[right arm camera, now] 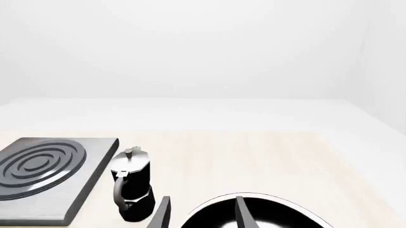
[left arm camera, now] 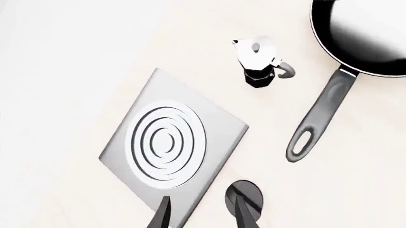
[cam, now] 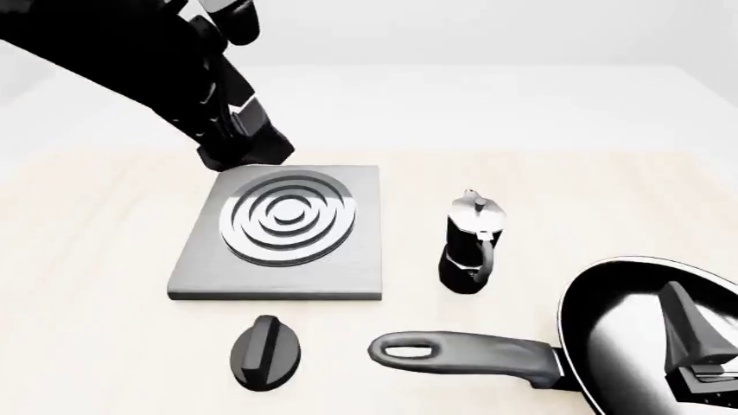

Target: Put the frying pan on the stove.

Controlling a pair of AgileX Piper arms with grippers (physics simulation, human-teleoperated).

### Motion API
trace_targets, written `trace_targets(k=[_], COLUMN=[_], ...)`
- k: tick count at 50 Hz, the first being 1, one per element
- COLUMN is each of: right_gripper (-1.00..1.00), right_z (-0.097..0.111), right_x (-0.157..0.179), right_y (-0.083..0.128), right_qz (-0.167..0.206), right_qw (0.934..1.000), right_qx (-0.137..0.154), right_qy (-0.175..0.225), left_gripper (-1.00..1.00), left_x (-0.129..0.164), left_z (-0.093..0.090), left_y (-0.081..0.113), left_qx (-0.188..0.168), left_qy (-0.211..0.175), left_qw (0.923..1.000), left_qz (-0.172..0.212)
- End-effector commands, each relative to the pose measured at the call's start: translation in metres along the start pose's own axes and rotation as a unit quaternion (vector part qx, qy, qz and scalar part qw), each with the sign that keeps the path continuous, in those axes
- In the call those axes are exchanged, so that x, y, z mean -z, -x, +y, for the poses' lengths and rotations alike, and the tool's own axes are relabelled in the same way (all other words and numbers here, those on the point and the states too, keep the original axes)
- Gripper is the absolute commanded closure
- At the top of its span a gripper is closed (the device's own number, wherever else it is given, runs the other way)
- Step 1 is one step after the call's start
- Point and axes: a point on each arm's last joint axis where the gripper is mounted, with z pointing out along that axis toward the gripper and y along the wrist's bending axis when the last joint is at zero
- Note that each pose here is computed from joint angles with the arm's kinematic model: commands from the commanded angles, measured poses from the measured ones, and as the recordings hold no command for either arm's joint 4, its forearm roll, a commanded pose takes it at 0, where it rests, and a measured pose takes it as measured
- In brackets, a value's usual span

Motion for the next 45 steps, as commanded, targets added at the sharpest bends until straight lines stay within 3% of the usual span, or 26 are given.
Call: trace_targets(k=[1, 9, 17, 18, 29, 32, 34, 45], right_gripper=[-1.00, -1.00, -1.00, -1.00, -1.00, -1.00, -1.00, -1.00], right_z=[0.000, 0.000, 0.000, 0.000, 0.000, 0.000, 0.000, 0.000], right_x=[0.000, 0.000, 0.000, 0.000, 0.000, 0.000, 0.000, 0.000], right_y=[0.000, 0.000, 0.000, 0.000, 0.000, 0.000, 0.000, 0.000], right_qz=[0.000, 0.000, 0.000, 0.000, 0.000, 0.000, 0.000, 0.000], right_qw=[1.0000, 1.0000, 1.0000, 1.0000, 1.0000, 1.0000, 1.0000, 1.0000], right_qx=[0.000, 0.000, 0.000, 0.000, 0.000, 0.000, 0.000, 0.000], right_qy=[0.000, 0.000, 0.000, 0.000, 0.000, 0.000, 0.000, 0.000], left_gripper=[-1.00, -1.00, -1.00, -1.00, -1.00, -1.00, -1.00, -1.00], left_x=[-0.012, -0.026, -0.041, -0.044, -0.054, -0.058, -0.056, -0.063], left_z=[0.002, -0.005, 0.000, 0.009, 0.006, 0.001, -0.012, -0.024], left_y=[0.019, 0.027, 0.028, 0.023, 0.033, 0.037, 0.045, 0.052], left_qx=[-0.042, -0.065, -0.079, -0.086, -0.099, -0.105, -0.110, -0.127], left_qy=[-0.018, -0.035, -0.039, -0.033, -0.040, -0.046, -0.056, -0.069], left_qw=[0.9988, 0.9968, 0.9951, 0.9943, 0.9929, 0.9921, 0.9915, 0.9888], left_qz=[0.020, 0.032, 0.045, 0.054, 0.053, 0.051, 0.041, 0.039])
